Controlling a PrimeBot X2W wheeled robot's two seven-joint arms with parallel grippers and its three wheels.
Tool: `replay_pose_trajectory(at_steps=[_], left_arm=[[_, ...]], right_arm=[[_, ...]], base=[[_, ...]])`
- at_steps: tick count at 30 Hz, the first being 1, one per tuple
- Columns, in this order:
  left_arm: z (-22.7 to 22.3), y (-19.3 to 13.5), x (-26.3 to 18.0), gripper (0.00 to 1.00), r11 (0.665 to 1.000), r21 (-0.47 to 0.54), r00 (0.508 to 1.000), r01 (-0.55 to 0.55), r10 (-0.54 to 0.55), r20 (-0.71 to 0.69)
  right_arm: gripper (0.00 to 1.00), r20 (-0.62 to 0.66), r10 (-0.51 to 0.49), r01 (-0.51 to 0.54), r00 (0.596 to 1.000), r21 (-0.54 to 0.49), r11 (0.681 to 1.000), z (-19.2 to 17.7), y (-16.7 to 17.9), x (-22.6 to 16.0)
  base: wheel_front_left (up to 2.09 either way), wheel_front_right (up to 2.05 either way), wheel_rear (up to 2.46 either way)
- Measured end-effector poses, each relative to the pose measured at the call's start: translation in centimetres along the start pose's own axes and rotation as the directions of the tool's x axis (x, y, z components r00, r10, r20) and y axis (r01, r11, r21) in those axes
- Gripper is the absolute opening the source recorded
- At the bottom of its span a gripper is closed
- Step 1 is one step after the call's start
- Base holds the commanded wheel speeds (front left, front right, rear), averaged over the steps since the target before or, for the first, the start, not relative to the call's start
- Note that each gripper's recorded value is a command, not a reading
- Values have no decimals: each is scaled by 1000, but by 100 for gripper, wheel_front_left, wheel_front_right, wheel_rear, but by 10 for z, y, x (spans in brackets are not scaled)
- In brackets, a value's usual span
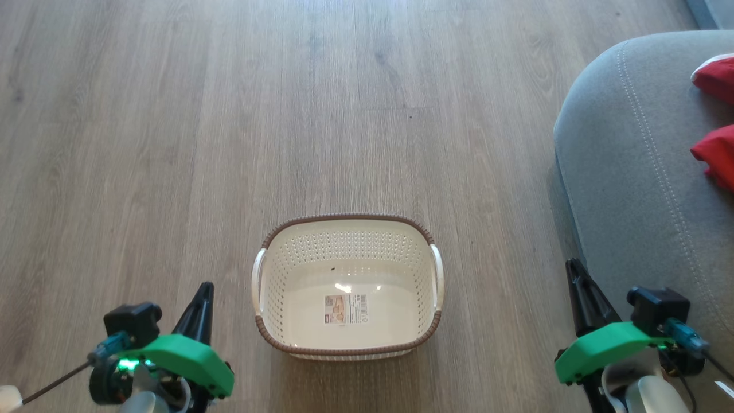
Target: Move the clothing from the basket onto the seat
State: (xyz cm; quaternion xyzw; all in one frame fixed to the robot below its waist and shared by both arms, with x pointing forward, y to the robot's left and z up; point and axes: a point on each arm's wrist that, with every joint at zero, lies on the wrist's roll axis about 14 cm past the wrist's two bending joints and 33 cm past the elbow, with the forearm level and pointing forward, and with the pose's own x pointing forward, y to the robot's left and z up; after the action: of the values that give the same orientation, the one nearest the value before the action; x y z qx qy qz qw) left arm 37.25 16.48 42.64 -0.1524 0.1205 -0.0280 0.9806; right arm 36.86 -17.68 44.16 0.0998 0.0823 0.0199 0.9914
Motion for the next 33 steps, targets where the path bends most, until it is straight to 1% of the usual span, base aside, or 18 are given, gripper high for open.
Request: replay_pose_trajectory(at_steps=[8,16,25,33], left_arm=[[2,1,0,0,996,-93,1000,-14,13,-5],[6,2,1,0,982,-185,1000,-22,22,-3],[9,3,1,0,957,-287,999,-32,33,-2],[13,4,1,0,927,-373,999,-36,39,0]], right_arm=[[0,-4,-19,20,1000,98,995,1,-3,0],[0,-1,-37,36,999,197,980,3,-7,-1],[0,0,-56,54,998,306,950,6,-11,-1],[0,-4,-67,63,998,401,914,7,-13,-2]], base=[[0,0,0],[0,0,0],[0,0,0],[0,0,0]])
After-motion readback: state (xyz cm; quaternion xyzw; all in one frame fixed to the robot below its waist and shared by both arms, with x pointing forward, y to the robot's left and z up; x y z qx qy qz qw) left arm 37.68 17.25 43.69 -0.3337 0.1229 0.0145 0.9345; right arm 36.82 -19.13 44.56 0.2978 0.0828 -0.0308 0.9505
